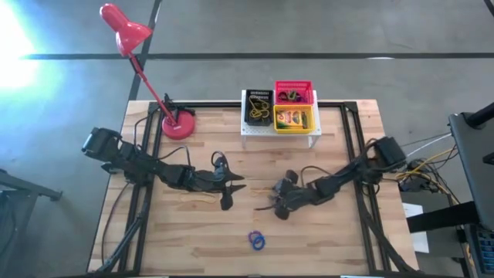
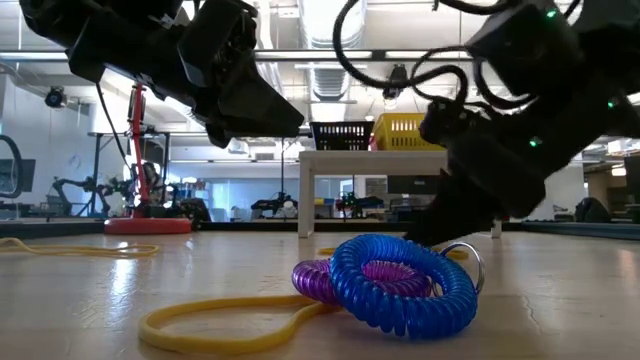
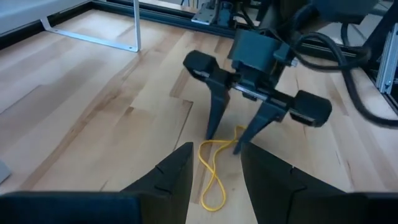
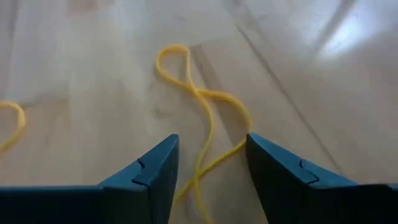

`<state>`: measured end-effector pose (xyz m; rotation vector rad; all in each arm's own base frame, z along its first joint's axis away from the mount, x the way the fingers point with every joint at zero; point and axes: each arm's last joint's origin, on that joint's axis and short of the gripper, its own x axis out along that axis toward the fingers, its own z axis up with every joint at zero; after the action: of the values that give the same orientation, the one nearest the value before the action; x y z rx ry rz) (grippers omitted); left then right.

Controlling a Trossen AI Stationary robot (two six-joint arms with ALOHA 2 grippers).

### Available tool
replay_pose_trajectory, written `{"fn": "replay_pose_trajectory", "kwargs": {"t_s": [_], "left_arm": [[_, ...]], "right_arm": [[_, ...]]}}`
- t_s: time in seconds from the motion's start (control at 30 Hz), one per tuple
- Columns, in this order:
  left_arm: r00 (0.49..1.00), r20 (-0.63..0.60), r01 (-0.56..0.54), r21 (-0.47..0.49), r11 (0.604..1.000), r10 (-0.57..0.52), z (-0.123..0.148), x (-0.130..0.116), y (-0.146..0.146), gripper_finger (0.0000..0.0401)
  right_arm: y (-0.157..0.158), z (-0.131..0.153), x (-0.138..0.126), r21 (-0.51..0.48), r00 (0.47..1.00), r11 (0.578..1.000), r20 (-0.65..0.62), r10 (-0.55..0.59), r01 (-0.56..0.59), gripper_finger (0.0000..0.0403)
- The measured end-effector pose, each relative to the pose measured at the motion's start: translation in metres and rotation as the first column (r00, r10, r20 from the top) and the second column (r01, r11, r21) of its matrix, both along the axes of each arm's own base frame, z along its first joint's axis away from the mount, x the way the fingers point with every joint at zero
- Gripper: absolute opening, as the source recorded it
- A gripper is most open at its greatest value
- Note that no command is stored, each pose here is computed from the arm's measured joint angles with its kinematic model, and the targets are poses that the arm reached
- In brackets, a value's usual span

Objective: Pick & Place Office Desk Supplies
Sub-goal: Put the yellow rubber band into the black bin on the shelf

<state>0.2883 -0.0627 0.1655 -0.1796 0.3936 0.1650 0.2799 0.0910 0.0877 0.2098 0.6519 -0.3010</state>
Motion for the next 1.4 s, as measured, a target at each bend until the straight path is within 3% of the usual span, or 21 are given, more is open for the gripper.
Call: {"fn": "replay_pose_trajectory", "kwargs": {"t_s": [0.2, 0.33, 0.43, 0.53, 0.6, 0.67, 0.8, 0.97, 1.07, 1.17, 1.3, 1.4], "left_arm": [[1.0, 0.002, -0.004, -0.011, 1.0, 0.004, 0.0, 0.0, 0.0, 0.014], [1.0, 0.001, -0.007, -0.018, 1.0, 0.008, 0.0, 0.0, 0.0, 0.014], [1.0, 0.002, -0.011, -0.027, 1.0, 0.011, 0.0, 0.0, 0.0, 0.014], [1.0, 0.008, -0.011, -0.028, 1.0, 0.011, 0.0, 0.0, 0.0, 0.014], [1.0, 0.027, -0.01, -0.03, 1.0, 0.01, 0.002, 0.001, 0.0, 0.014], [0.998, 0.055, -0.001, -0.018, 1.0, 0.002, 0.005, 0.002, 0.0, 0.014], [0.989, 0.15, 0.011, -0.009, 1.0, -0.009, 0.015, 0.005, -0.001, 0.014], [0.971, 0.236, 0.023, 0.012, 1.0, -0.026, 0.028, 0.011, -0.003, 0.014], [0.963, 0.266, 0.031, 0.05, 0.998, -0.043, 0.037, 0.016, -0.004, 0.014], [0.951, 0.291, 0.069, 0.111, 0.991, -0.099, 0.048, 0.022, -0.006, 0.014], [0.93, 0.309, 0.15, 0.184, 0.971, -0.202, 0.06, 0.027, -0.01, 0.0147], [0.919, 0.329, 0.161, 0.188, 0.969, -0.217, 0.067, 0.031, -0.011, 0.016]], "right_arm": [[0.004, 0.003, -0.001, 0.011, 0.988, 1.0, -0.15, 0.028, -0.027, 0.0123], [0.011, 0.012, -0.03, -0.079, 0.935, 0.996, -0.354, 0.013, -0.044, 0.0047], [0.018, 0.02, -0.05, -0.129, 0.924, 0.991, -0.381, -0.035, -0.016, 0.0016], [0.024, 0.024, -0.066, -0.135, 0.956, 0.991, -0.29, -0.043, 0.003, 0.0011], [0.032, 0.03, -0.068, -0.113, 0.993, 0.993, -0.105, -0.048, 0.036, 0.0009], [0.036, 0.034, -0.069, -0.106, 0.992, 0.991, 0.104, -0.069, 0.08, 0.0009], [0.035, 0.049, -0.065, -0.136, 0.898, 0.98, 0.434, -0.072, 0.144, 0.0008], [0.023, 0.084, -0.061, -0.179, 0.71, 0.966, 0.704, -0.006, 0.186, 0.0008], [0.017, 0.099, -0.055, -0.238, 0.672, 0.955, 0.738, 0.058, 0.179, 0.0008], [0.014, 0.111, -0.042, -0.234, 0.646, 0.958, 0.76, 0.074, 0.166, 0.0008], [0.017, 0.119, -0.028, -0.308, 0.67, 0.94, 0.73, 0.137, 0.144, 0.0008], [0.02, 0.124, -0.021, -0.34, 0.695, 0.93, 0.703, 0.151, 0.142, 0.0008]]}}
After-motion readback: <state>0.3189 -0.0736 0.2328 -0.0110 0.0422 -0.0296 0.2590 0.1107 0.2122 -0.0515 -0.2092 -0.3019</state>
